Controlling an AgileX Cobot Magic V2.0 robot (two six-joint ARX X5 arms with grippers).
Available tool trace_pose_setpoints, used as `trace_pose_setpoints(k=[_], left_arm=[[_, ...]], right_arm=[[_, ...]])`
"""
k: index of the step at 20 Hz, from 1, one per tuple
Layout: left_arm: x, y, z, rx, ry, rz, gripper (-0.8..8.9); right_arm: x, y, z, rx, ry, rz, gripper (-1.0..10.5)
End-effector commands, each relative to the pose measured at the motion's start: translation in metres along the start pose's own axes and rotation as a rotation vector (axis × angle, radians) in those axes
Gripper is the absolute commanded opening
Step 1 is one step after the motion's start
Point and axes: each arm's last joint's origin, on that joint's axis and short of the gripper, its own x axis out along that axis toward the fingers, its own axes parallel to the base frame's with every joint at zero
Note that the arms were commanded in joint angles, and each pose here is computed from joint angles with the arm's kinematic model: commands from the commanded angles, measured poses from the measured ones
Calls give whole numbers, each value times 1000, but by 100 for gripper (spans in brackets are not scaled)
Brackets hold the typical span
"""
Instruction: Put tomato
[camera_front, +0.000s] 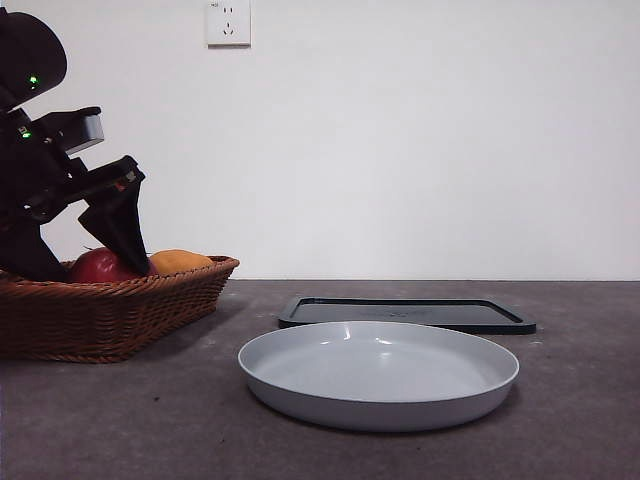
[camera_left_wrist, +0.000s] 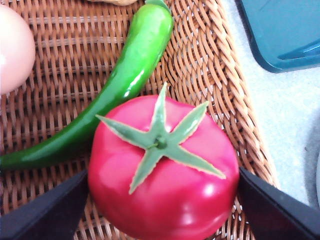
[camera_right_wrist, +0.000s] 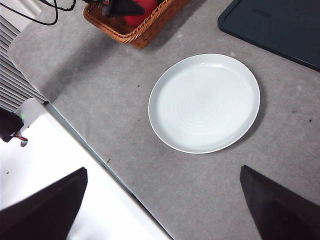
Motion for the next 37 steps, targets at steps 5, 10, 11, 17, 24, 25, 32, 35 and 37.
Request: trace_pose_setpoints(k=[5,10,11,17,24,25,32,35,37], left_arm=[[-22,-7,16,22,-99,-6,338],[-95,-55,20,103,-287,-218,339],[-101,-69,17,150,-289,-258,341],[-63,-143,-3,379,-145,-429,343],[10,-183,-21,489,-100,-445,343],[18,-186,-24,500,-89,-439,343],[43,-194,-39,551,-35,-443,345],[46,-193,-42,588,-16,-437,345],[50,-193,-44,587,4,-433,345]], right_arm=[[-3,2,4,-18,-16,2,486],[-3,2,4,-18,-16,2,486],[-3,2,4,-18,-16,2,486],[-3,2,6,-25,-28,2,486],[-3,2,6,-24,-27,2,486],[-3,2,6,-24,-27,2,486],[-3,2,6,-24,-27,2,486],[-3,2,6,-23,-27,3,486],[-3,2,6,-23,-27,3,486]])
